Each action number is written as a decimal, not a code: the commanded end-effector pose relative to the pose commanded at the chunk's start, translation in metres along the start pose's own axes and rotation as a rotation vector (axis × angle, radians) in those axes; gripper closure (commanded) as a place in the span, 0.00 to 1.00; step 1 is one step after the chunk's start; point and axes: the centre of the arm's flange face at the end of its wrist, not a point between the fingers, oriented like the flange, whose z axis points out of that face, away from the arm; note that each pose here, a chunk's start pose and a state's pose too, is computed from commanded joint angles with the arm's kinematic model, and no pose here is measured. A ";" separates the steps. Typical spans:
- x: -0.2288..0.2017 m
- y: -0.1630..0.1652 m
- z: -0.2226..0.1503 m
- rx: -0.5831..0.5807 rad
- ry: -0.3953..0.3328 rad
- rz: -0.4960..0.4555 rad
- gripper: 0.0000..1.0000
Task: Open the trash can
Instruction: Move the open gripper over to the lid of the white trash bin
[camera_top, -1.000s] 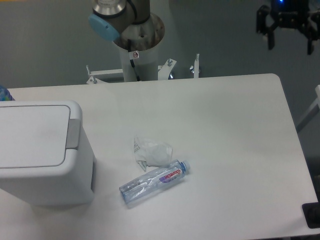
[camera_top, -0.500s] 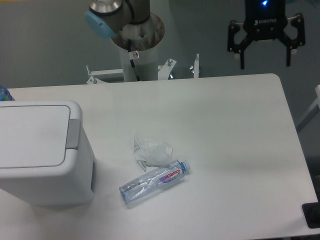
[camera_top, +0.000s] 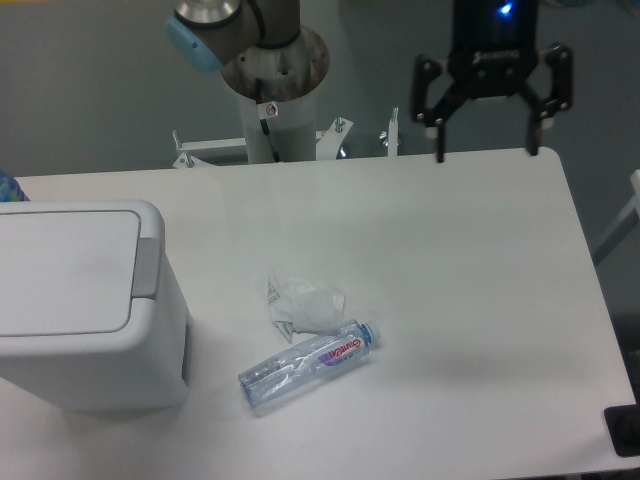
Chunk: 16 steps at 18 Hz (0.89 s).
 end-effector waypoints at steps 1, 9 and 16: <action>0.010 -0.001 0.007 -0.010 0.013 -0.014 0.00; 0.095 0.005 0.049 -0.079 0.145 -0.101 0.00; 0.126 0.013 0.072 -0.123 0.256 -0.185 0.00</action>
